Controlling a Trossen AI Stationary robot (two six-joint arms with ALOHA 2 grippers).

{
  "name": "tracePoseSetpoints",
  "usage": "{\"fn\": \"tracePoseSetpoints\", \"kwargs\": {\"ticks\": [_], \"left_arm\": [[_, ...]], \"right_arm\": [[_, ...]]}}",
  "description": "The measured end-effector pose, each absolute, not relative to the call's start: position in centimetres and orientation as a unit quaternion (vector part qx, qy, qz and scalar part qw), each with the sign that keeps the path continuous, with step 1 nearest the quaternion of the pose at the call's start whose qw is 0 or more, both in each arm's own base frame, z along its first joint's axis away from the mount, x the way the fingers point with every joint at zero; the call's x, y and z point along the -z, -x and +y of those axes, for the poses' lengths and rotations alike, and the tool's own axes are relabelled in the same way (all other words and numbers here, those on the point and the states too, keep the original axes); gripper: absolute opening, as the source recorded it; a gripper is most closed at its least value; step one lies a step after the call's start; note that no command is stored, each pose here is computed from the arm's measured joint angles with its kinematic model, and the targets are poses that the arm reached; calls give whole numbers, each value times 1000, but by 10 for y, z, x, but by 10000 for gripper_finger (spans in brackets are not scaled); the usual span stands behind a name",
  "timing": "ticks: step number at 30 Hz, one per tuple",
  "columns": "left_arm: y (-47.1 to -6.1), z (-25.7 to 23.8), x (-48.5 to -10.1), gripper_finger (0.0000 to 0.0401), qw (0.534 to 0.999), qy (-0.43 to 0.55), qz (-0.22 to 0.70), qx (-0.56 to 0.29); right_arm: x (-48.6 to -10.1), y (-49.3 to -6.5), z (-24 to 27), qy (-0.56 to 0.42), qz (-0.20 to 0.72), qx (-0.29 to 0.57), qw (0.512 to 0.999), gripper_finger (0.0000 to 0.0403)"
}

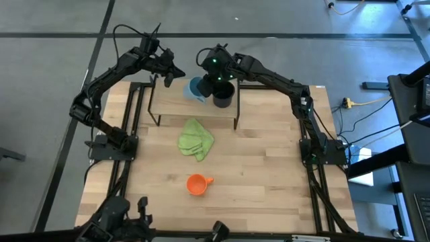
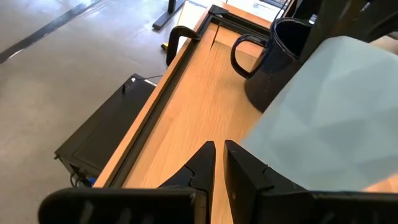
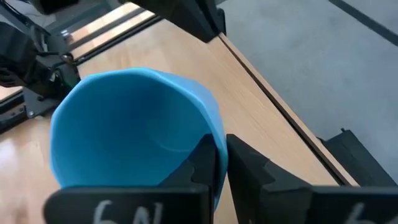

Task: Stack small to large cups/mugs on shelf
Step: Put the blue mug on the shelf

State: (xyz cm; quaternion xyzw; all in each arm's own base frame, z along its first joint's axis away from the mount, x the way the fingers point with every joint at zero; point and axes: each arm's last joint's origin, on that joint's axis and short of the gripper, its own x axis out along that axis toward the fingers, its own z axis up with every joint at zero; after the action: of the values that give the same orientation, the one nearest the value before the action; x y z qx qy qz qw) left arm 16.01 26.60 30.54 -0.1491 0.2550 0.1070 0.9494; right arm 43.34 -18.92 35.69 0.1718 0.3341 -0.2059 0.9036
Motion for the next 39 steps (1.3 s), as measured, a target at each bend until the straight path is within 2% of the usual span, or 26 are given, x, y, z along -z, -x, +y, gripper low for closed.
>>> {"fn": "tracePoseSetpoints", "kwargs": {"ticks": [14, 21, 39], "left_arm": [[-159, 267, -305, 27, 946, 136, 266, -124], [-160, 265, -306, 27, 955, 143, 246, -89], [-161, 266, -307, 27, 956, 138, 244, -87]], "right_arm": [[-356, -433, -190, -173, 337, 209, 902, 36], [-355, -432, -190, -175, 344, 212, 898, 37], [-349, -433, -190, -185, 352, 219, 891, 37]]}}
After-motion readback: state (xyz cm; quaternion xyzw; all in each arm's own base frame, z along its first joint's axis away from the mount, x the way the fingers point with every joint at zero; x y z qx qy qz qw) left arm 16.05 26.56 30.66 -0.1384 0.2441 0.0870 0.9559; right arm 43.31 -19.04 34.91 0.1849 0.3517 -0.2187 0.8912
